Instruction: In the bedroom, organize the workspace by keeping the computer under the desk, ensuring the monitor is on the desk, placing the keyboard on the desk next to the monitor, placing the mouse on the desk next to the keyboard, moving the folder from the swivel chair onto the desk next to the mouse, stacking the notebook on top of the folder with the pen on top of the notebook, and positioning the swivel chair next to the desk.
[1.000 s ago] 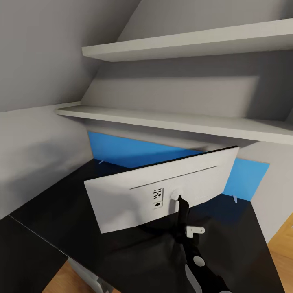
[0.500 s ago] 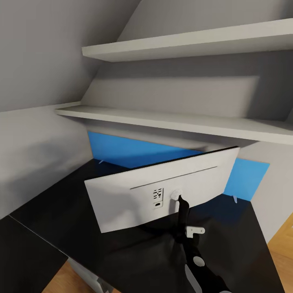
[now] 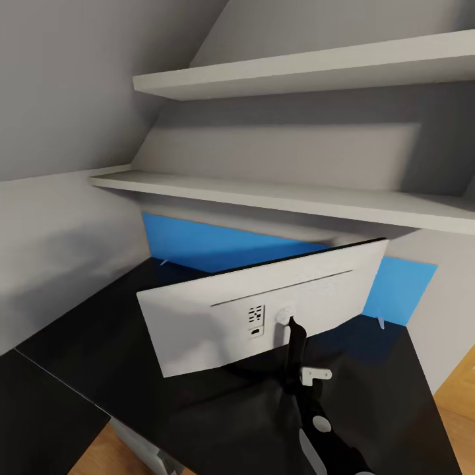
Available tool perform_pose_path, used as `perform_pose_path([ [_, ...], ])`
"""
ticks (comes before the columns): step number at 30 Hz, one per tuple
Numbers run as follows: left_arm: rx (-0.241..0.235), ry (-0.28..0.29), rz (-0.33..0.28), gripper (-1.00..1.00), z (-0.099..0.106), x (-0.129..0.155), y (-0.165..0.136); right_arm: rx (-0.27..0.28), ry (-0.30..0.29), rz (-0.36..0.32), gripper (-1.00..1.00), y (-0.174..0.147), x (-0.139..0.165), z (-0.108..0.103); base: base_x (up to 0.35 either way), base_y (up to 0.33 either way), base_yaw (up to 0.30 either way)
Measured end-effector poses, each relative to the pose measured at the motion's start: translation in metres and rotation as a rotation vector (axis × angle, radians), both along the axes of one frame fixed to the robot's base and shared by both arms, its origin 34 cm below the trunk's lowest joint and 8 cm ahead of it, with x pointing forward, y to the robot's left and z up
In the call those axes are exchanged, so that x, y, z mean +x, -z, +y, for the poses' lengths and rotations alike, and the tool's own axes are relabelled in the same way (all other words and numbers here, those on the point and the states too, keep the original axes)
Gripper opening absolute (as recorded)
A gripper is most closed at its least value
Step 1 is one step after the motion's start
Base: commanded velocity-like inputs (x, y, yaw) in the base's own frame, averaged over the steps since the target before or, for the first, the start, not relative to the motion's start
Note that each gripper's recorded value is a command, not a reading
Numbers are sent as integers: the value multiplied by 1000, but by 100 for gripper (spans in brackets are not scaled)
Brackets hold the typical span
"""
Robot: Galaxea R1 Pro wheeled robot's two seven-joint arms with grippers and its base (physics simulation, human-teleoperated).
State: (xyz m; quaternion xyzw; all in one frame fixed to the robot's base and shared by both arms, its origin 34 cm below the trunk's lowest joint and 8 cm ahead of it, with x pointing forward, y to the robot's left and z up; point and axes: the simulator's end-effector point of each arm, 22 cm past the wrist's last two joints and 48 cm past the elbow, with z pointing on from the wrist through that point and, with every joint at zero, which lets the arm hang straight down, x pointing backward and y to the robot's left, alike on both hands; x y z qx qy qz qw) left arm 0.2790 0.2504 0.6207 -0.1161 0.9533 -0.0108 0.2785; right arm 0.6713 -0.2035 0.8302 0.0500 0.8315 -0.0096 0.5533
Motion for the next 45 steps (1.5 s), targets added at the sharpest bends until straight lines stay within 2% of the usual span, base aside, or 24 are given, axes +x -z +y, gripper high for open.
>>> perform_pose_path([
  [33, 1, -2, 0, 100, 1, 0, 0, 3, 3, 3, -100, 1, -1, 0, 0, 0, 0],
  [41, 1, -2, 0, 100, 1, 0, 0, -1, -10, 0, -100, 0, 0, 0, 0, 0, 0],
  [45, 1, -3, 0, 100, 1, 0, 0, 12, -67, -4, -100, 0, 1, 12, 0, 0, 0],
])
